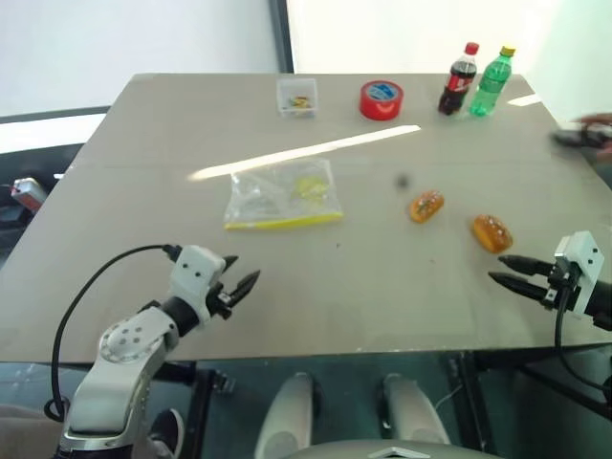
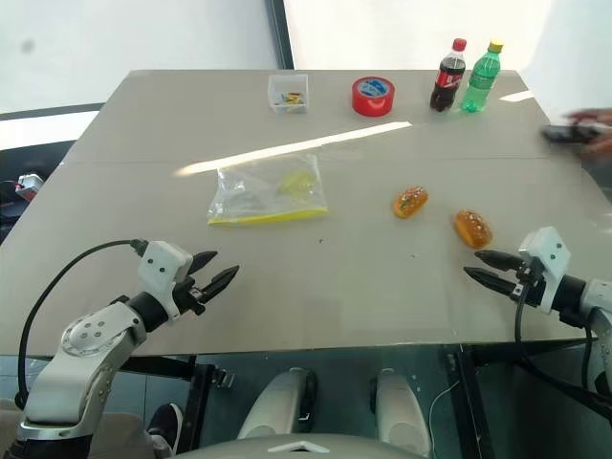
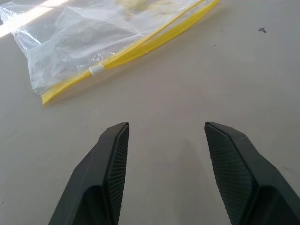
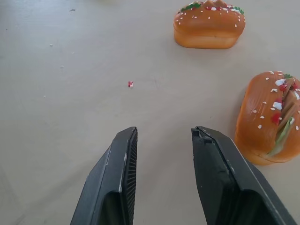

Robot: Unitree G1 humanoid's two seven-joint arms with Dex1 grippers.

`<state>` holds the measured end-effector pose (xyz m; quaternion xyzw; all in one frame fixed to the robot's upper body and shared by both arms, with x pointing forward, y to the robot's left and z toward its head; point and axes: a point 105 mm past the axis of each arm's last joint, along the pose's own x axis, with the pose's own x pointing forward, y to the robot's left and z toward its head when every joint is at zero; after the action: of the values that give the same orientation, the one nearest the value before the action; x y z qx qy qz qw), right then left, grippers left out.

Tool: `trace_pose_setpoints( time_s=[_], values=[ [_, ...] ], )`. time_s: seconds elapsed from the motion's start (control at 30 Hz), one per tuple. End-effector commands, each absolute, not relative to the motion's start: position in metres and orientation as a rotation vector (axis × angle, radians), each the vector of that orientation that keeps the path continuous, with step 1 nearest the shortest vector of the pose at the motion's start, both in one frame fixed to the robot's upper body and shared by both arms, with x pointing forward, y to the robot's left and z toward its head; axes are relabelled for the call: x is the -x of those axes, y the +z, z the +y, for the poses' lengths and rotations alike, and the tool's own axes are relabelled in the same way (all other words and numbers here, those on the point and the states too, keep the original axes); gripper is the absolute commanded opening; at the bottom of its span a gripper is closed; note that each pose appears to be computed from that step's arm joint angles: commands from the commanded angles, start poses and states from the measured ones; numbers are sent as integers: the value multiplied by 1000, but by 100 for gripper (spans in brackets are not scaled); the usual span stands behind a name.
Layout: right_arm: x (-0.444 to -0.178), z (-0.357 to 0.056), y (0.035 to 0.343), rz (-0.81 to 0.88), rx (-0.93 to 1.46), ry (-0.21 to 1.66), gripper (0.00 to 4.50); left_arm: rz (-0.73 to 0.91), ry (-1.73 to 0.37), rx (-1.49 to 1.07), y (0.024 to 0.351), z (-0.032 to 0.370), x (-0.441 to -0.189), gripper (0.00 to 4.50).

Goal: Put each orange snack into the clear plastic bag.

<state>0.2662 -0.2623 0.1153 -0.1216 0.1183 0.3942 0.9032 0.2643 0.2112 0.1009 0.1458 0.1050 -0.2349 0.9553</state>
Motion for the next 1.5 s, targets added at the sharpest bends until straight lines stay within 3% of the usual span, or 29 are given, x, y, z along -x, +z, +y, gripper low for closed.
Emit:
trace_pose_setpoints(
  time_s=[0.03, 1.03, 1.17, 1.33, 1.5],
  values=[
    [-266, -267, 128, 211, 287, 809, 184, 170, -484, -299, 113, 211, -265, 270],
    [-262, -257, 125, 210, 296, 837, 184, 176, -509, -250, 117, 208, -272, 270],
    [-268, -234, 138, 145, 260, 877, 184, 175, -482, -175, 128, 221, -292, 270],
    [-276, -194, 164, 40, 284, 946, 184, 210, -285, -123, 137, 266, -335, 270],
    [-280, -153, 185, -42, 338, 1018, 184, 244, -214, -40, 132, 283, -365, 270]
  ],
)
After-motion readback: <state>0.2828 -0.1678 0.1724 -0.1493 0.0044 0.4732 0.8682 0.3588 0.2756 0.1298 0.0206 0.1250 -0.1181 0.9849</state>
